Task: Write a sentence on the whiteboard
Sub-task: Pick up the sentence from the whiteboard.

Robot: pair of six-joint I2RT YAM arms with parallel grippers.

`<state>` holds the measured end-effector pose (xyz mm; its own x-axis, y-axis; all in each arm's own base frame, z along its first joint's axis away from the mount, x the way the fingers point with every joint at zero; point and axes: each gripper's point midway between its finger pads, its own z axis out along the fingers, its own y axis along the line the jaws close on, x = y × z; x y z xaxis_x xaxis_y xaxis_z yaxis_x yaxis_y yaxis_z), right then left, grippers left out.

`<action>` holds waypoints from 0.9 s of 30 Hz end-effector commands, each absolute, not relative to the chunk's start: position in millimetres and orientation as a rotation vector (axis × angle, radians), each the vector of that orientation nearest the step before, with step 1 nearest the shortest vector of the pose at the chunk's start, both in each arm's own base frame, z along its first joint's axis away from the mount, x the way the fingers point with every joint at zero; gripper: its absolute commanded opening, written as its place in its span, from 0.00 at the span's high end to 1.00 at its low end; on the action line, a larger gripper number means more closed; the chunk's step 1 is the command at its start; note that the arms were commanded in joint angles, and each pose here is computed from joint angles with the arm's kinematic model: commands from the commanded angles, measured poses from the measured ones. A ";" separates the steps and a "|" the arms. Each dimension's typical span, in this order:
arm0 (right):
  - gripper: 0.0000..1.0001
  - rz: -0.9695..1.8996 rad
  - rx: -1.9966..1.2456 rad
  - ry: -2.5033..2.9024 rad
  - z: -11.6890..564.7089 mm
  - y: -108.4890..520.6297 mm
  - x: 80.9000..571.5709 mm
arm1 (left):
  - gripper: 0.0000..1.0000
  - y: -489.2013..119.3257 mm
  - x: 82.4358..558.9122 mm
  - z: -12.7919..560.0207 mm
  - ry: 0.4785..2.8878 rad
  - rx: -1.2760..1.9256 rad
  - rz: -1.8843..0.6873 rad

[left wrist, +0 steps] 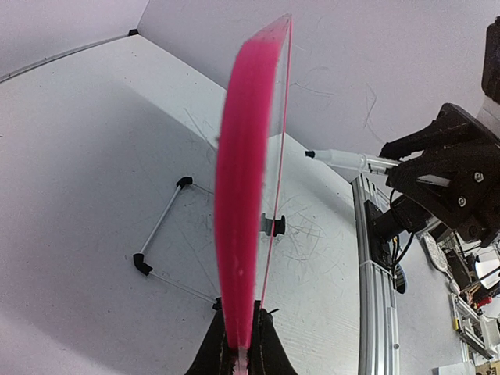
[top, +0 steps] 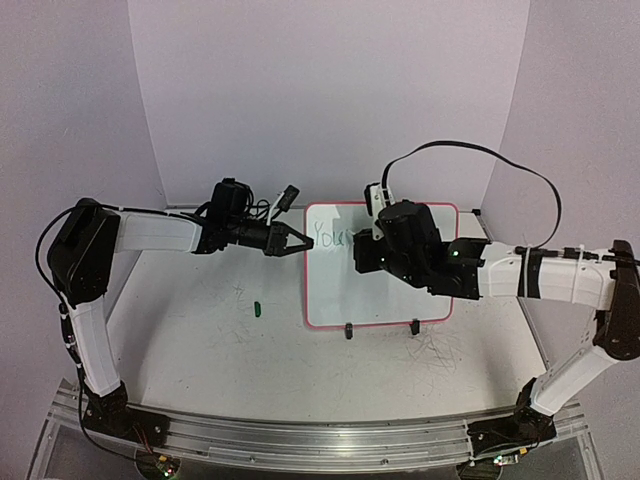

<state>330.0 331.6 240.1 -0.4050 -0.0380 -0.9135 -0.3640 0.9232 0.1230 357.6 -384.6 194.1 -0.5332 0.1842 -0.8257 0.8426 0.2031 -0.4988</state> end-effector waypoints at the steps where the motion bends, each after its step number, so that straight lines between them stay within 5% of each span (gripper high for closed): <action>1: 1.00 0.320 -0.241 1.926 255.8 326.7 336.9 | 1.00 -379.4 364.1 192.9 1.886 0.926 -1.275; 27: 1.00 0.307 -0.218 1.925 253.3 335.7 353.8 | 1.00 -378.9 362.9 192.5 1.882 0.931 -1.274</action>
<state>343.3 336.0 237.7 -0.3920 -0.0570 -0.9182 -0.3332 0.9391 0.0840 357.6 -384.6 194.1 -0.5326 0.1844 -0.8261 0.8430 0.2030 -0.4982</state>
